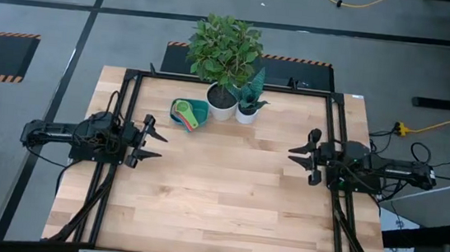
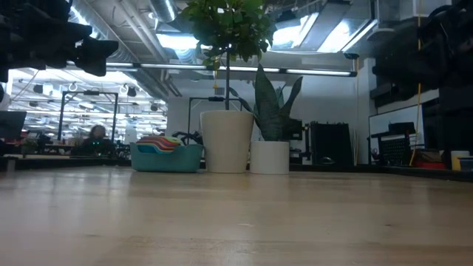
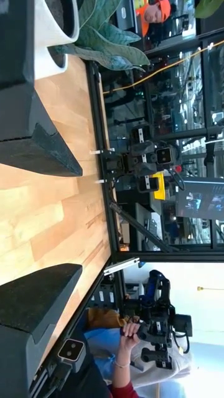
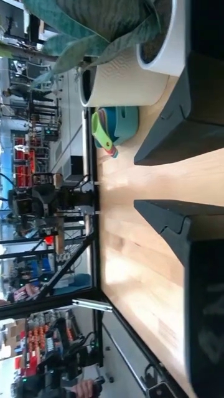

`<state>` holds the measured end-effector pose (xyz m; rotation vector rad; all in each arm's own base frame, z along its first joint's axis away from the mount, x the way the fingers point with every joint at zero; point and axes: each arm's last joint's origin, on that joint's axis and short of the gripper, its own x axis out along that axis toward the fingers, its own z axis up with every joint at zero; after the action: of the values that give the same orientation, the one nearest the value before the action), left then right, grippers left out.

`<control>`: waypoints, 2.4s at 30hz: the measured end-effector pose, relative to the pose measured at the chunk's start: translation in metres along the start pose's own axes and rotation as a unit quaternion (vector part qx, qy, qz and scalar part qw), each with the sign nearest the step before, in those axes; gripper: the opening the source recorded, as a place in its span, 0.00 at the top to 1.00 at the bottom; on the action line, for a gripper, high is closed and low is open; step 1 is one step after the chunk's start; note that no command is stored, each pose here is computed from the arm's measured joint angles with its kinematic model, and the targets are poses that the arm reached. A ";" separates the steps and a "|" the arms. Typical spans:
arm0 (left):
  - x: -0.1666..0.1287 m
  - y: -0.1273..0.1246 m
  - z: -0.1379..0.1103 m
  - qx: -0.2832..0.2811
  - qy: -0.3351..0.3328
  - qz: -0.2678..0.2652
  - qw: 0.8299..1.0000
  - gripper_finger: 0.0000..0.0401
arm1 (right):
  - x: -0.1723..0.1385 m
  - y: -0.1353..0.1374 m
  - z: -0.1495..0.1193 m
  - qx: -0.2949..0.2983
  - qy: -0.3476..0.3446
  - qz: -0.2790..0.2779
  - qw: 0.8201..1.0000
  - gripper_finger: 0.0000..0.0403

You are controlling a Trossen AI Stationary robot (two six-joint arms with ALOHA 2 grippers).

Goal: Nest measuring cups in basket
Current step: Return to Home Position

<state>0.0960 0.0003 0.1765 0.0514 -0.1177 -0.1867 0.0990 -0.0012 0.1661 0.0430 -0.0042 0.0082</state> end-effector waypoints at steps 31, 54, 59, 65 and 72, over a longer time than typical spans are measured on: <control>0.000 0.004 -0.008 -0.009 0.044 0.078 0.996 0.41 | 0.000 0.000 0.000 0.001 0.002 0.000 1.000 0.74; 0.000 0.004 -0.007 -0.008 0.039 0.076 0.996 0.41 | 0.000 0.000 0.000 0.001 0.002 -0.001 1.000 0.74; 0.000 0.004 -0.007 -0.008 0.038 0.077 0.996 0.41 | 0.000 0.000 0.000 0.001 0.002 -0.001 1.000 0.74; 0.000 0.004 -0.007 -0.007 0.036 0.077 0.996 0.41 | 0.000 0.000 0.000 0.001 0.002 -0.001 1.000 0.74; 0.000 0.004 -0.007 -0.007 0.036 0.077 0.996 0.41 | 0.000 0.000 0.000 0.001 0.002 0.000 1.000 0.74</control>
<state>0.0973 0.0049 0.1700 0.0344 -0.0484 -0.0312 0.0992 -0.0012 0.1659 0.0445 0.0006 0.0074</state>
